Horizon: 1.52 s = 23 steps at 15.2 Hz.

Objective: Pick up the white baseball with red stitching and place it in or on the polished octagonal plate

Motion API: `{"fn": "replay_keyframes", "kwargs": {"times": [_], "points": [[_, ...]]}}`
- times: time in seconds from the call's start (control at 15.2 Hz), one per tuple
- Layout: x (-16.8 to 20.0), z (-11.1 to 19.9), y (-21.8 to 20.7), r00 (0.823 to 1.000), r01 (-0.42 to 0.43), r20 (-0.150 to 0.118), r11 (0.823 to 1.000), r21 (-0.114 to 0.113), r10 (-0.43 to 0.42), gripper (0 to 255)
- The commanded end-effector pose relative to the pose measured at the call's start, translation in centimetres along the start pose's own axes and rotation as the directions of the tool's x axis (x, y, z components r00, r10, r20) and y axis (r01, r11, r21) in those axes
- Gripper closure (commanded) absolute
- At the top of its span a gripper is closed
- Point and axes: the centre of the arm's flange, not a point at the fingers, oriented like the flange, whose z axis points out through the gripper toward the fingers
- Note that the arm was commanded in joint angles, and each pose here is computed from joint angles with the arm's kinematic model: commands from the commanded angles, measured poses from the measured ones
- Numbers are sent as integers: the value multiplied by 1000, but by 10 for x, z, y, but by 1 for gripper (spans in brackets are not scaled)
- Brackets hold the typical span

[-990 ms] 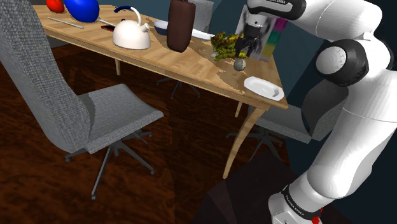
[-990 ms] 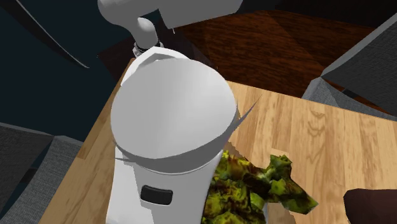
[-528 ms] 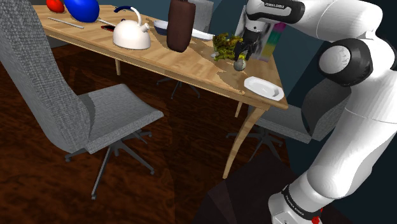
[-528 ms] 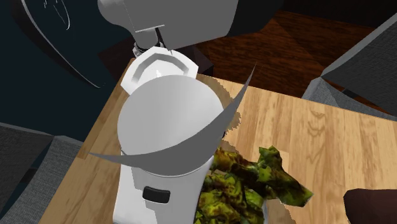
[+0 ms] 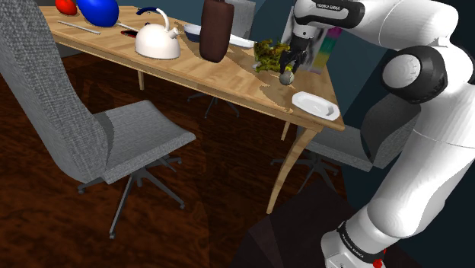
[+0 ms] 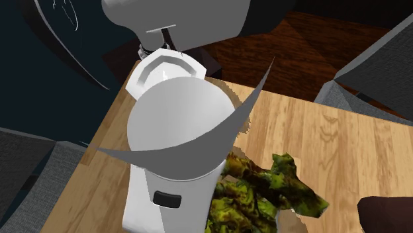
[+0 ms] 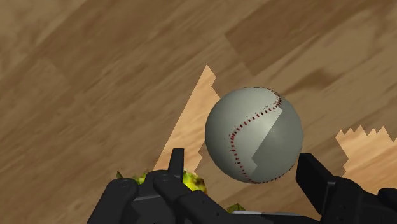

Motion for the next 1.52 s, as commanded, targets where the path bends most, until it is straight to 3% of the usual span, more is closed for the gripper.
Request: {"fn": "replay_keyframes", "kwargs": {"times": [0.0,0.53,1.32,1.39,1.45], "points": [[2,13,-2,1000,1,24,1000,2,-1,255],[2,13,1,1000,1,24,1000,2,-1,255],[4,-40,2,1000,1,23,1000,2,-1,255],[4,-40,2,1000,1,23,1000,2,-1,0],[-27,-34,10,994,-44,-96,998,46,48,0]]}}
